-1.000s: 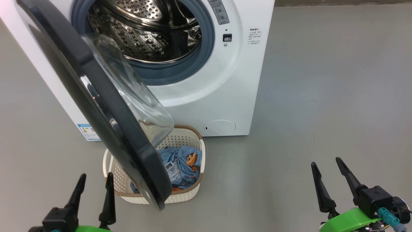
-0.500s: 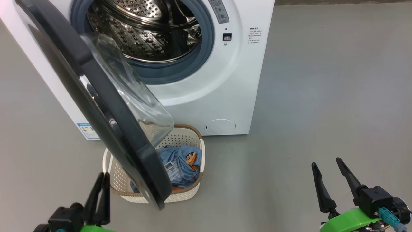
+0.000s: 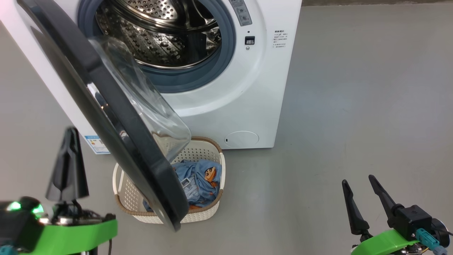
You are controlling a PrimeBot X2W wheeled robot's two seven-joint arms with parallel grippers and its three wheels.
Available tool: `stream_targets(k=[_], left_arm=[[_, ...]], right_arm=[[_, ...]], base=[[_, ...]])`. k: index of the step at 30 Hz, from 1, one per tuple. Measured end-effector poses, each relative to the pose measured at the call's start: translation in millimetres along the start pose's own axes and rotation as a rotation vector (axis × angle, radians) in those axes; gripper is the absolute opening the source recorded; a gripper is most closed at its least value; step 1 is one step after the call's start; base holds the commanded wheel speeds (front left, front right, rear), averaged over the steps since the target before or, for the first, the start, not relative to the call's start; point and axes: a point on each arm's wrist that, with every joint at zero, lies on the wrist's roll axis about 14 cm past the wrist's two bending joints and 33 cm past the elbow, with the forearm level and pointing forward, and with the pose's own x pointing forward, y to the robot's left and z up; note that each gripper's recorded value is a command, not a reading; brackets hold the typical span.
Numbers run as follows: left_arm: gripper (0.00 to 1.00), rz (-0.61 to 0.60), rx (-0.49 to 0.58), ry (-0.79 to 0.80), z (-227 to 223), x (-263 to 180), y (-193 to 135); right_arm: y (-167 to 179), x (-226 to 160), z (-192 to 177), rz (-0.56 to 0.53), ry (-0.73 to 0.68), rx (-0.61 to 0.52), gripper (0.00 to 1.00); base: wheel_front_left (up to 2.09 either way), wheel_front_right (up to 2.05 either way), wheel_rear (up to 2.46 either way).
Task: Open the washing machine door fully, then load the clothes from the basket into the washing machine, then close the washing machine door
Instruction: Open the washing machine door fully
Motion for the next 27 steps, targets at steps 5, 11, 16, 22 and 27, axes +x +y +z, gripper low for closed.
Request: stream_targets(k=[5,11,16,22,27], left_arm=[[0.0,-0.085,-0.01,-0.159,46.2,16.4,-27.5],[0.0,-0.255,-0.081,-0.228,67.1,17.5,-83.6],[0.0,-0.415,-0.153,-0.196,61.4,4.6,-133.7],[0.0,-0.548,-0.219,-0.105,40.3,-16.1,-176.6],[0.0,-0.566,-0.246,-0.016,17.3,-28.6,-185.6]], right_arm=[[-1.5,-1.1,0.7,-0.007,-0.003,0.015,1.0],[-3.0,-4.9,4.0,-0.014,-0.012,0.021,1.0],[-3.6,-7.6,7.4,-0.018,-0.022,0.023,1.0],[-4.9,-10.4,10.3,-0.024,-0.03,0.031,1.0],[-5.3,-10.5,9.1,-0.025,-0.027,0.031,1.0]], base=[[0.0,0.0,0.0],[0.0,0.0,0.0],[0.0,0.0,0.0],[0.0,0.0,0.0],[0.0,0.0,0.0]])
